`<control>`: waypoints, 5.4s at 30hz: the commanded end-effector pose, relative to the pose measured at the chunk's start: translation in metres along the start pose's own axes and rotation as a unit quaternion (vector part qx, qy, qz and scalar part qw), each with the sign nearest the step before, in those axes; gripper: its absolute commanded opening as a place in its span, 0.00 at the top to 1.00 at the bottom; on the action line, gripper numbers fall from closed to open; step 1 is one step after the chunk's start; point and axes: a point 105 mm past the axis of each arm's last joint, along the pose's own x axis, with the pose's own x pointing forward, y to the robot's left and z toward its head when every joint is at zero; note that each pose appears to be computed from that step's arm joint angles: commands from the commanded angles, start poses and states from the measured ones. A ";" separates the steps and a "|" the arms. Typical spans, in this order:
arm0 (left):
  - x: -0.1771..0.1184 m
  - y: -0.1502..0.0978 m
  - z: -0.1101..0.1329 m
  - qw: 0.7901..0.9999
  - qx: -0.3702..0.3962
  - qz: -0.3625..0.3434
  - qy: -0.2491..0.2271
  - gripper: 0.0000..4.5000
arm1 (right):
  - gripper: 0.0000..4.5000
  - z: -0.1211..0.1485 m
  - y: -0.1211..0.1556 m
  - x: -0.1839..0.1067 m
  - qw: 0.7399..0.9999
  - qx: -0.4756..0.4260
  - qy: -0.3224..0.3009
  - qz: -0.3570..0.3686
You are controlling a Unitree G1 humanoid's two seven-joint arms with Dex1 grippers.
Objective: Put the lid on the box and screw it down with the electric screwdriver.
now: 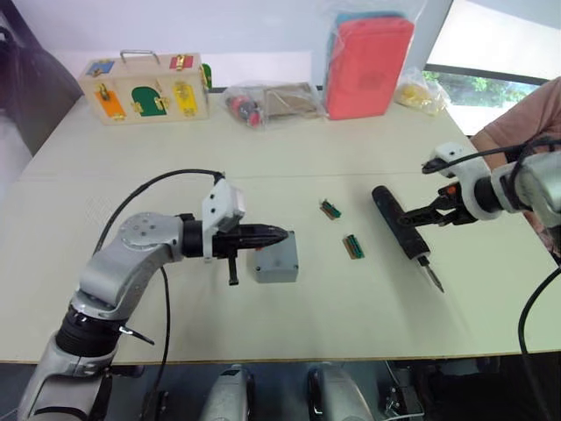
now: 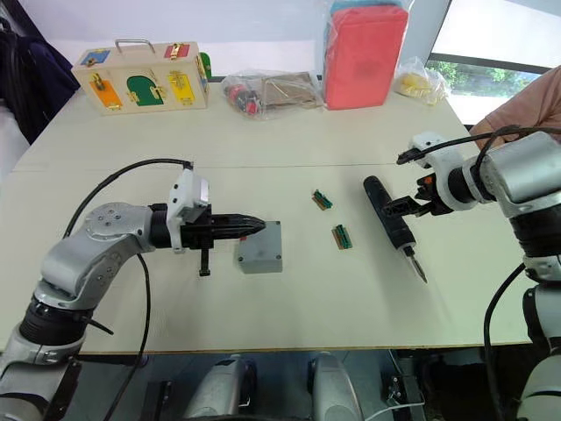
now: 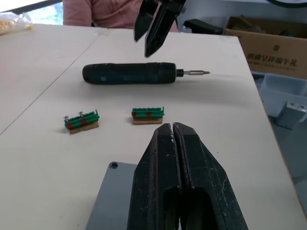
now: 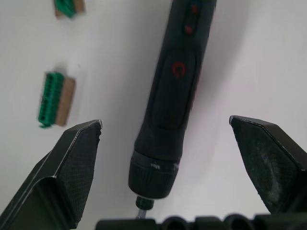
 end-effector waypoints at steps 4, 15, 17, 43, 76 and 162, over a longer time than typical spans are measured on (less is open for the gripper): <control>0.003 -0.004 0.014 0.999 0.039 0.009 -0.025 1.00 | 0.01 -0.006 -0.007 0.022 0.998 0.002 0.054 0.016; -0.003 -0.001 0.010 0.998 0.036 0.041 -0.021 1.00 | 0.25 -0.008 0.006 0.055 0.994 -0.006 0.097 0.056; -0.005 0.000 0.007 0.998 0.035 0.045 -0.014 1.00 | 0.39 -0.007 0.007 0.056 0.993 -0.010 0.100 0.059; -0.031 0.022 -0.033 0.996 -0.018 0.042 0.081 1.00 | 0.65 0.104 0.191 -0.075 0.707 -0.137 -0.650 0.243; -0.003 0.019 -0.074 0.992 -0.028 0.033 0.115 1.00 | 0.65 0.072 0.188 -0.010 0.772 -0.111 -0.597 0.188; -0.043 -0.003 0.032 0.997 0.049 0.042 0.042 1.00 | 0.24 0.008 0.003 0.036 0.994 0.109 0.001 -0.009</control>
